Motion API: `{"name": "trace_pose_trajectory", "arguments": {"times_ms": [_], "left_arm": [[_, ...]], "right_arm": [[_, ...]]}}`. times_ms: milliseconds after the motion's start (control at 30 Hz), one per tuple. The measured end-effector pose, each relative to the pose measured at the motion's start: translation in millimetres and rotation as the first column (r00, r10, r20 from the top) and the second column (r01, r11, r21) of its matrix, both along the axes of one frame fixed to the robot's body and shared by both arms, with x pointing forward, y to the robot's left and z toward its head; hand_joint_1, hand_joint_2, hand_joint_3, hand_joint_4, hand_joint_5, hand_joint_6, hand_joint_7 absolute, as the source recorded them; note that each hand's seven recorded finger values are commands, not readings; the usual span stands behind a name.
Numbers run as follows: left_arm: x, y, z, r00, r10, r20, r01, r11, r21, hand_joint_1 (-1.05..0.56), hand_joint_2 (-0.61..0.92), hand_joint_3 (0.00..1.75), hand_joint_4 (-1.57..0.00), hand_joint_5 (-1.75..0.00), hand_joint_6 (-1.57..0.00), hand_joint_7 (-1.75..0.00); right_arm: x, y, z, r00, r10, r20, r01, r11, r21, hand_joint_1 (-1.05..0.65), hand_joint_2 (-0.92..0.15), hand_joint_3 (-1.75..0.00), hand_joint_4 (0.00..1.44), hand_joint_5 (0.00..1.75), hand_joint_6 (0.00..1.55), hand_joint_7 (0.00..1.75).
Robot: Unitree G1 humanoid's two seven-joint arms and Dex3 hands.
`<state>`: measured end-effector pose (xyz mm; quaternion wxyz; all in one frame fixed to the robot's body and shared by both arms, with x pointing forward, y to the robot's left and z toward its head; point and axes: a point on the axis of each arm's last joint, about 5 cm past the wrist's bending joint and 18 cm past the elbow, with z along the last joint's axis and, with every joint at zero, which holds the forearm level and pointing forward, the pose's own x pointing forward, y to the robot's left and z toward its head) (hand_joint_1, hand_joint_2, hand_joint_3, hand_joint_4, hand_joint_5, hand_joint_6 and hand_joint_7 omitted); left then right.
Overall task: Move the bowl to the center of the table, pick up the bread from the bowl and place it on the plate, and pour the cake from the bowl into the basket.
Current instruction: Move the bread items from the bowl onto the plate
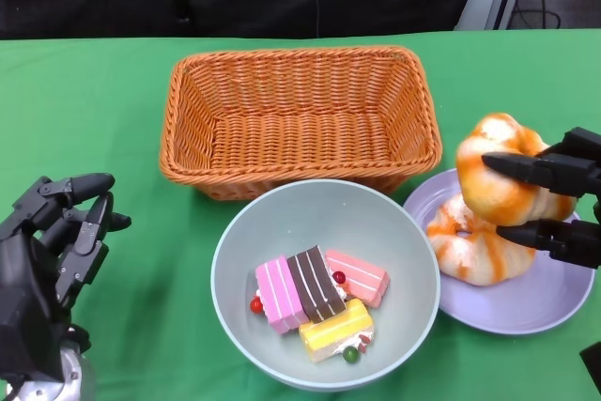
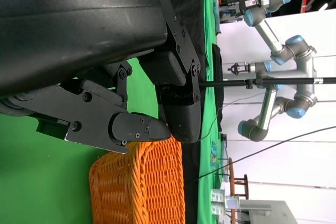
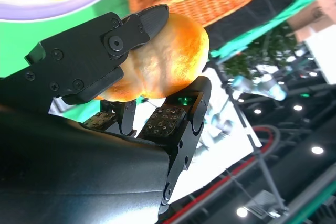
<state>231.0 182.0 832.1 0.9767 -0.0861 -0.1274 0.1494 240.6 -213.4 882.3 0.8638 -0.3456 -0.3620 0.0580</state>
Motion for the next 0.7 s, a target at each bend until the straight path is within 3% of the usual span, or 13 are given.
{"name": "trace_pose_trajectory", "arguments": {"times_ms": [233,700], "left_arm": [[-0.1,0.4,0.0,1.0,0.0,0.001,0.0,1.0,-0.002,-0.25,0.92,0.24,-0.83,-1.26,-0.94,-0.8],[-0.1,0.4,0.0,1.0,-0.004,0.002,0.004,1.0,0.0,-0.24,0.92,0.25,-0.85,-1.24,-0.95,-0.78]], "right_arm": [[-2.3,-5.1,-11.2,0.995,-0.05,-0.084,0.048,0.999,-0.026,-0.09,-0.84,0.0,0.94,1.04,1.21,0.05],[2.1,-4.6,-22.3,0.98,-0.075,-0.184,0.056,0.993,-0.108,-0.1,-0.86,0.0,0.87,1.13,1.17,0.02]]}}
